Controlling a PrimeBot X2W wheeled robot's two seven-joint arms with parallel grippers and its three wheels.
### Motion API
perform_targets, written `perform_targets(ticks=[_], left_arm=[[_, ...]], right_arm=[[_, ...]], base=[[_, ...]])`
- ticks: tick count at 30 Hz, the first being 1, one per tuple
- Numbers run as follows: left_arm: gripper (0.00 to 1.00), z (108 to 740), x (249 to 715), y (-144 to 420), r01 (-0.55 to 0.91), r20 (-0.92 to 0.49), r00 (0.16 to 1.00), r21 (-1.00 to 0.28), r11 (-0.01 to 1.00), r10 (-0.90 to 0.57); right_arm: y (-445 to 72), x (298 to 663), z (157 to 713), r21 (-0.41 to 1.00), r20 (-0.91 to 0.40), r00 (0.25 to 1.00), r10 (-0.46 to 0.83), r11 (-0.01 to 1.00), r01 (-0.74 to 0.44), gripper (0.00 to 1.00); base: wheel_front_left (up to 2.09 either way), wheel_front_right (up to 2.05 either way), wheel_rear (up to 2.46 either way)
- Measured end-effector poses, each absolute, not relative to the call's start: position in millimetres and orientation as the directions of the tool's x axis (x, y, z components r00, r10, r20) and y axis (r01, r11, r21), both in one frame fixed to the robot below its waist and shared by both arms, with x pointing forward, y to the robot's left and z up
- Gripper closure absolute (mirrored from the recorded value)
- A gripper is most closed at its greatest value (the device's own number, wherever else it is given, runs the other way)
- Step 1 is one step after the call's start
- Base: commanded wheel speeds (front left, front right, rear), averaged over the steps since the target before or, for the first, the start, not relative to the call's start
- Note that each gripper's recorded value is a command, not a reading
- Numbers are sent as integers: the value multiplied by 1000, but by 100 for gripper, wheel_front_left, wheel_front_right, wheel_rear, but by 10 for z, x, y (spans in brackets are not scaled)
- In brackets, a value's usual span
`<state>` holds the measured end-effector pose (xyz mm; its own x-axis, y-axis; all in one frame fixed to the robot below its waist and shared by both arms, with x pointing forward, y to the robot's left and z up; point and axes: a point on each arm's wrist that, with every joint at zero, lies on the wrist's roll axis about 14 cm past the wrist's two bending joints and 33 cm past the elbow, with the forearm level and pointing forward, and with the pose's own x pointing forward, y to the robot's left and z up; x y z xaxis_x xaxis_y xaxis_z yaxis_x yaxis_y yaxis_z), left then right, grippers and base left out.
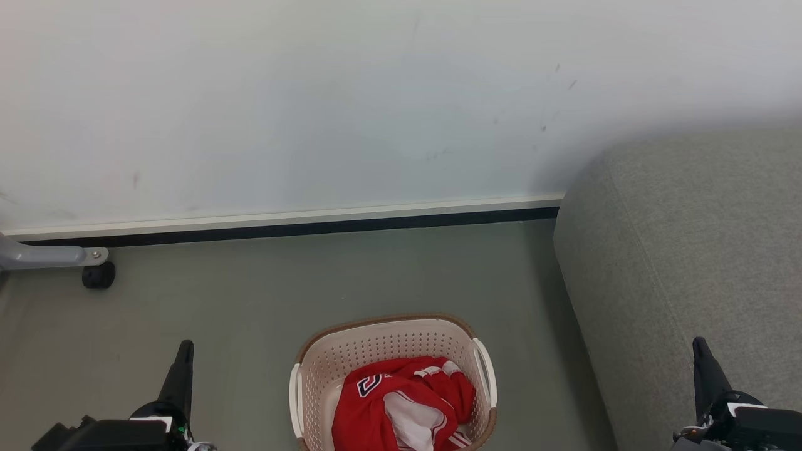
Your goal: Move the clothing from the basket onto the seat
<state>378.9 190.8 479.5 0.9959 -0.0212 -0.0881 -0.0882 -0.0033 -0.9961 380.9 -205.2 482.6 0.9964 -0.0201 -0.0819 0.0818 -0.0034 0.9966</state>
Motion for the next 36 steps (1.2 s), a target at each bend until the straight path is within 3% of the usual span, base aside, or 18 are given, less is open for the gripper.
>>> perform_targets(ticks=[36], left_arm=[[100, 4795, 3789, 1908, -88, -88, 996, -996, -3, -21]], right_arm=[[-2051, 3809, 4826, 997, -82, 996, -20, -3, 82, 100]], base=[[0, 0, 0]])
